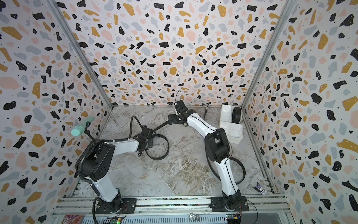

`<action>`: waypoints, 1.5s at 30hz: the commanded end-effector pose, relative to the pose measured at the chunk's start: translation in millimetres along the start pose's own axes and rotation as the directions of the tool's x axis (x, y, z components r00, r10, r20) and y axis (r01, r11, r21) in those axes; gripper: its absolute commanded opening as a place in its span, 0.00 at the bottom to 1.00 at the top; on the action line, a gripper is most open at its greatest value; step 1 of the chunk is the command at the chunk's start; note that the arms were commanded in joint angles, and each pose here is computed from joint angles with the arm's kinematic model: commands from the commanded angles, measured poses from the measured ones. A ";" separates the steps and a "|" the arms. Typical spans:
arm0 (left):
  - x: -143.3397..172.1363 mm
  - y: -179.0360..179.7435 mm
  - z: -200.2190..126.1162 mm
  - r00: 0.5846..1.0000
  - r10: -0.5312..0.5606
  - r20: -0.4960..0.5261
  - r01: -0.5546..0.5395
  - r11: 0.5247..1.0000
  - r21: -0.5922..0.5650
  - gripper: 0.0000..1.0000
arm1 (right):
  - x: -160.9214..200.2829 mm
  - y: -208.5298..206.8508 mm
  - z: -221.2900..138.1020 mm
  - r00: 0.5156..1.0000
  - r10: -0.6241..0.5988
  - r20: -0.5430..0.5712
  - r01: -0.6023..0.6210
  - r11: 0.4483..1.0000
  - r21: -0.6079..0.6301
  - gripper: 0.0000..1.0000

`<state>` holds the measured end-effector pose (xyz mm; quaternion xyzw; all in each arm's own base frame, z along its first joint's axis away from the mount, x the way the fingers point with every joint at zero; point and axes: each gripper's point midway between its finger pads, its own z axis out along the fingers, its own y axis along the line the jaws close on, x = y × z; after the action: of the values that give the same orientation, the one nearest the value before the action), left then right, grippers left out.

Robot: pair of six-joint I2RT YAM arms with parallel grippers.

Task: Place the belts into the storage roll
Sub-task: Roll the belt at the center of the board.

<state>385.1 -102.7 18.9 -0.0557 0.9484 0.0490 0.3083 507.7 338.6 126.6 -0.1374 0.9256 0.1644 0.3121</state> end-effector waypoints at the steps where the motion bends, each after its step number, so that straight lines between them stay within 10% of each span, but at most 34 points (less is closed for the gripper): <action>1: 62.9 -3.5 2.8 0.985 0.041 -0.169 -0.034 0.998 0.044 0.00 | -11.9 2.8 24.6 1.000 0.018 0.017 -0.019 0.999 0.034 1.00; 15: 87.8 -9.1 -9.2 0.977 0.075 -0.201 -0.059 0.995 0.084 0.00 | -7.0 -35.4 86.5 0.987 0.155 0.041 -0.158 0.983 0.092 1.00; 22: 74.7 -9.9 -4.0 0.981 0.077 -0.180 -0.071 0.997 0.041 0.00 | 35.1 -63.1 89.3 0.982 0.164 -0.098 -0.146 0.974 0.174 0.39; 27: 52.4 -5.0 17.5 0.984 0.026 -0.174 -0.025 1.000 0.006 0.00 | 68.1 -39.5 48.9 0.980 0.092 -0.176 -0.067 0.987 0.146 0.25; 36: 3.5 -16.6 35.8 0.992 0.019 -0.128 -0.024 0.999 -0.036 0.00 | 204.6 -17.6 -39.9 0.901 0.090 -0.425 -0.041 0.991 0.124 0.30; 45: -4.2 -27.2 47.5 0.985 0.056 -0.162 -0.062 0.998 -0.033 0.00 | 237.7 15.9 -83.0 0.865 0.090 -0.493 -0.100 0.995 0.006 0.80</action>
<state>440.8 -138.9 19.7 -0.0416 0.9541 0.0395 0.2938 303.3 292.1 40.5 -0.1170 0.9752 0.1500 0.1134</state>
